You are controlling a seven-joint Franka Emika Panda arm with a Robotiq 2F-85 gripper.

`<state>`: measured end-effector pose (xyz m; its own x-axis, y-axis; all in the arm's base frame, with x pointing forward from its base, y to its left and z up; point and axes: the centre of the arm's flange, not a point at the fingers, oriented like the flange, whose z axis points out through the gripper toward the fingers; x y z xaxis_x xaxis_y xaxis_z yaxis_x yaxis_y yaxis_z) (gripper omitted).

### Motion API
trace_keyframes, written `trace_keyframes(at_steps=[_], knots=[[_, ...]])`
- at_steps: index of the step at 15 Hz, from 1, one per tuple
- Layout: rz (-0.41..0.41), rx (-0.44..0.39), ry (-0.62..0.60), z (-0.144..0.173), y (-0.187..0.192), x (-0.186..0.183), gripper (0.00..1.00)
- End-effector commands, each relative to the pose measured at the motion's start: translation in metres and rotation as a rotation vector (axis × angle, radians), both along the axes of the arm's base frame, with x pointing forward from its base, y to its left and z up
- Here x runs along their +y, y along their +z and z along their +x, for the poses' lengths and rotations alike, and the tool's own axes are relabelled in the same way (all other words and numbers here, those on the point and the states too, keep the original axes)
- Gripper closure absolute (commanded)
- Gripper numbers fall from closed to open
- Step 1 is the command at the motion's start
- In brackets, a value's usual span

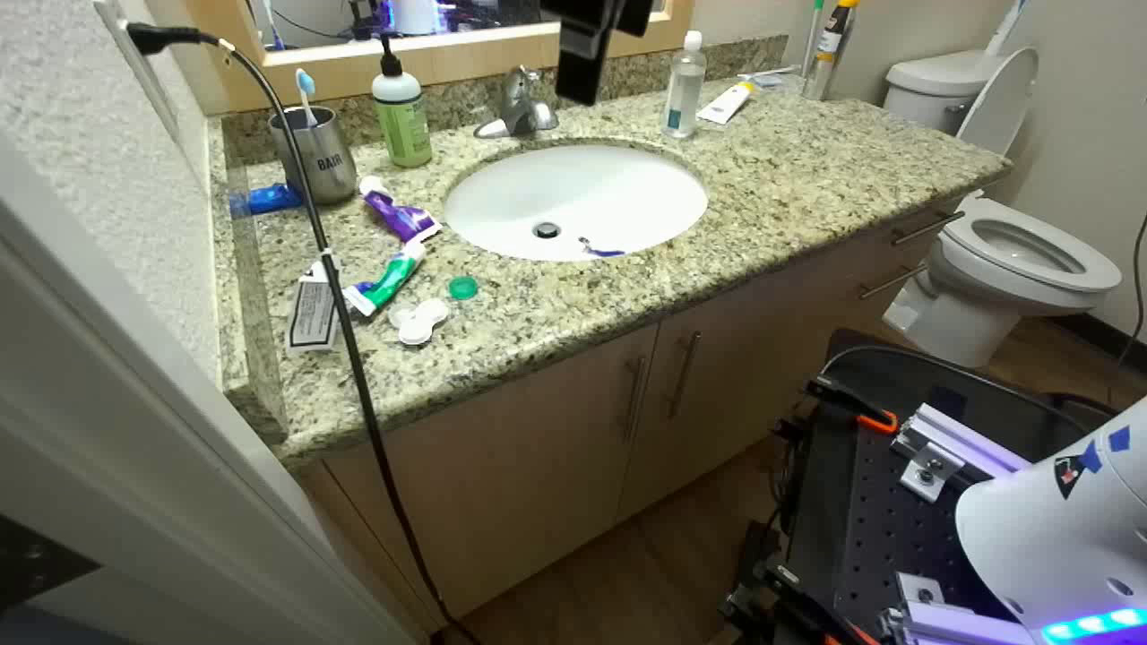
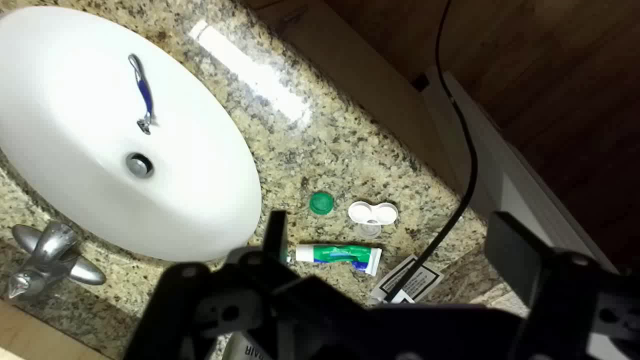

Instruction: Lift up the tap handle

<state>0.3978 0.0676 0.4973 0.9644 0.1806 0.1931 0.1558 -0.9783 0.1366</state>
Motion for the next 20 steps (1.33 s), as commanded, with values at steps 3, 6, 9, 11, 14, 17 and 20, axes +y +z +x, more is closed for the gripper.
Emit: trace_keyframes(at_steps=[3,6,9,11,14,17,20], knots=[[0.017,-0.172,-0.074,0.071,0.003,-0.011,0.00],[0.098,-0.330,-0.197,0.121,0.033,-0.037,0.00],[0.140,-0.413,-0.368,0.171,0.048,-0.090,0.00],[0.149,-0.451,-0.486,0.198,0.051,-0.136,0.00],[0.129,-0.450,-0.677,0.227,0.035,-0.215,0.00],[0.129,-0.437,-0.711,0.204,0.024,-0.233,0.00],[0.113,-0.432,-0.782,0.223,0.005,-0.264,0.00]])
